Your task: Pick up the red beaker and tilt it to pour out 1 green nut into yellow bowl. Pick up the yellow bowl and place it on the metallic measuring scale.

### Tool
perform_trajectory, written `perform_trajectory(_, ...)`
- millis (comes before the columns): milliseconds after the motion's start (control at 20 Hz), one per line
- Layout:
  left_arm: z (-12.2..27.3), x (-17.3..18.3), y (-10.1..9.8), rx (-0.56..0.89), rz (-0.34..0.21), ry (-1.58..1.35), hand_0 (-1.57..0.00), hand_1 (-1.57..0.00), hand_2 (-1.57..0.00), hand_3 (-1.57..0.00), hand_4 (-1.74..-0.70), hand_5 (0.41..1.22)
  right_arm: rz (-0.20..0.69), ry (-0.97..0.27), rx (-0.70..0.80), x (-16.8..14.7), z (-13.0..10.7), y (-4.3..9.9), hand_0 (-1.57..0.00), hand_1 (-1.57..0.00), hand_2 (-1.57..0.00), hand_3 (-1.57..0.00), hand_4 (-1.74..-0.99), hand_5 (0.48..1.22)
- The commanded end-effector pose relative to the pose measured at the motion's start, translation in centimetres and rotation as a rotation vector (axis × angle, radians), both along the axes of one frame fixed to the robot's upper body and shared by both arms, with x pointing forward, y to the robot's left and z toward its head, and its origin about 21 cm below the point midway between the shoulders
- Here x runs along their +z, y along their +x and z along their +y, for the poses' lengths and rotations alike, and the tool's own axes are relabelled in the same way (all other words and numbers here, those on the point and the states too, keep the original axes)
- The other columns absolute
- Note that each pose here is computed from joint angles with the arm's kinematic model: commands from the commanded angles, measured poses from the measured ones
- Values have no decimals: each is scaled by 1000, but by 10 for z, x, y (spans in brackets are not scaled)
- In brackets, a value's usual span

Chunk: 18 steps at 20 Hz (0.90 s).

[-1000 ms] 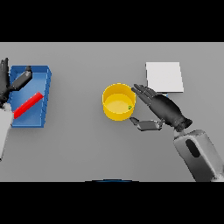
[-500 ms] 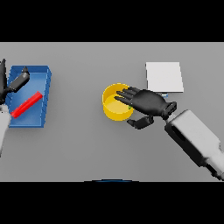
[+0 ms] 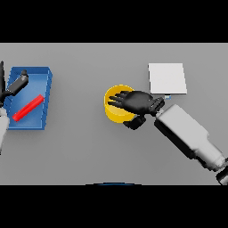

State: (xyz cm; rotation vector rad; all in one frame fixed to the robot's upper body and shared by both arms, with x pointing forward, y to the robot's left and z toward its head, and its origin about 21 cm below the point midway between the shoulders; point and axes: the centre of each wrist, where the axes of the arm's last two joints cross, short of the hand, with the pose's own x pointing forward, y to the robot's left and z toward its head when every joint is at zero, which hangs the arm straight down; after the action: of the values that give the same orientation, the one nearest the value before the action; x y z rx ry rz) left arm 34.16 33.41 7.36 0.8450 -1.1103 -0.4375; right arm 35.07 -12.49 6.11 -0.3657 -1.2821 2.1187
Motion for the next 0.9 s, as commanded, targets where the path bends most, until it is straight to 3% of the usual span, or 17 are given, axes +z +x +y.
perform_trajectory(0,-1,0,0,-2,-6,-2,1,1,1,1,-744,697,6,-12,9,0,3,1,1,1,1,1,-1258,734)
perform_trajectory(450,4,1,2,10,-5,-2,1,1,1,1,-745,699,88,-92,-41,-14,9,8,1,1,-23,-72,-1289,758)
perform_trajectory(550,5,4,2,0,-10,0,1,1,1,1,-750,701,107,-99,-69,-14,12,9,-26,-36,-71,-141,-1302,805)
perform_trajectory(600,3,2,1,-2,-9,1,1,1,1,1,-752,701,110,-101,-69,-12,14,8,-161,-135,-147,-182,-1321,839)
perform_trajectory(650,4,1,2,7,-2,-5,1,1,1,1,-754,700,115,-101,-60,-11,11,8,-443,-422,-375,-236,-1351,915)
perform_trajectory(750,2,3,4,14,-1,2,1,1,1,1,-755,704,128,-88,-36,-13,11,9,-849,-836,-806,-399,-1463,1025)
perform_trajectory(850,2,2,3,11,-5,10,1,1,1,1,-756,701,146,-98,-34,-11,10,8,-1109,-1100,-1081,-706,-1557,1096)
